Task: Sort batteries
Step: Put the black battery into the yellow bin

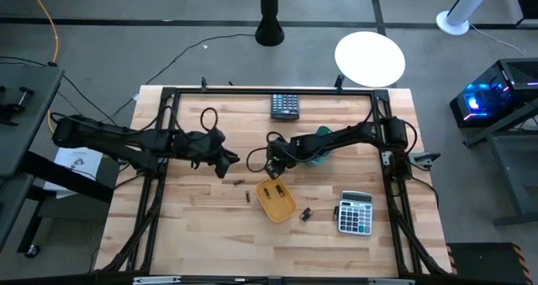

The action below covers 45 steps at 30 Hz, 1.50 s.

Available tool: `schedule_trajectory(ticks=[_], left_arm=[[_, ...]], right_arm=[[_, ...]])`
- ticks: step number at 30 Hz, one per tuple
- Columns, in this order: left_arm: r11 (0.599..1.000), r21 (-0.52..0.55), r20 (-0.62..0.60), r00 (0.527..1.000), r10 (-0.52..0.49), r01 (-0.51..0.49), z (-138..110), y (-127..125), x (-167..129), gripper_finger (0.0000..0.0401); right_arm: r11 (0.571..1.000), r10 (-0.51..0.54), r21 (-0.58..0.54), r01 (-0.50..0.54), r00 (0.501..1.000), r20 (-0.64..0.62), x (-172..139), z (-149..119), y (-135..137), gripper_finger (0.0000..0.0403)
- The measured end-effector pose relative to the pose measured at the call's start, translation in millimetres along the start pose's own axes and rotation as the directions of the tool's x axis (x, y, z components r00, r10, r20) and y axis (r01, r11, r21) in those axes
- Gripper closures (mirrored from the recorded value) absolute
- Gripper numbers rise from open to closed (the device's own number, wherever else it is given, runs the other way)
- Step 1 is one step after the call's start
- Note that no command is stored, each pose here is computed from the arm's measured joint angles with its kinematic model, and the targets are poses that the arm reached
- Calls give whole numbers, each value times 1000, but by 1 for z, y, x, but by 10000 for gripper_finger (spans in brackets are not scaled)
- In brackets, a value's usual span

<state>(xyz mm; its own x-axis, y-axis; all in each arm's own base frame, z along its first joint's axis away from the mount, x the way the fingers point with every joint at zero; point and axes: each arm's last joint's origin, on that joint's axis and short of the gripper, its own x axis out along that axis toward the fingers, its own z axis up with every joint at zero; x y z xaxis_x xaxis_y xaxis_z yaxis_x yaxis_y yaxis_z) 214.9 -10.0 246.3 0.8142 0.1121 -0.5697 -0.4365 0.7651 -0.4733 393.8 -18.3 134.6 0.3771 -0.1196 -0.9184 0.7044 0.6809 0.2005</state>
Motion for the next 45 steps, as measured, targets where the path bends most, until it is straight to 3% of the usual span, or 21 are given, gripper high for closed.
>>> schedule_trajectory(ticks=[5,8,12,14,25,28,31,35,39,45], left_arm=[[1000,1,1,1000,6,-6,0,0,0,316],[1000,2,10,1000,19,-19,0,1,1,316],[999,22,18,999,28,-28,0,1,1,316],[999,27,19,999,29,-29,0,1,1,316],[998,46,27,999,42,-44,3,4,1,316],[997,55,30,998,47,-48,4,5,1,316],[995,74,39,998,57,-60,4,5,1,316],[995,75,41,997,58,-61,4,5,1,316],[995,75,41,997,58,-61,4,5,1,316],[994,87,22,998,62,-63,2,5,1,316]], right_arm=[[999,-37,-29,38,999,13,0,-8,5,214],[997,-55,-44,56,998,21,0,-11,7,266],[994,-65,-83,67,997,28,-1,-15,10,372],[994,-47,-98,49,999,22,-5,-15,11,386],[987,120,-121,-101,980,159,-90,0,16,398],[954,257,-184,-236,962,95,-110,-10,28,397],[901,370,-223,-373,927,-53,-113,-27,41,396],[881,374,-267,-390,921,-111,-107,-47,55,389],[919,322,-221,-327,945,-61,-98,-52,60,355],[913,355,-206,-351,935,-20,-97,-47,62,266]])
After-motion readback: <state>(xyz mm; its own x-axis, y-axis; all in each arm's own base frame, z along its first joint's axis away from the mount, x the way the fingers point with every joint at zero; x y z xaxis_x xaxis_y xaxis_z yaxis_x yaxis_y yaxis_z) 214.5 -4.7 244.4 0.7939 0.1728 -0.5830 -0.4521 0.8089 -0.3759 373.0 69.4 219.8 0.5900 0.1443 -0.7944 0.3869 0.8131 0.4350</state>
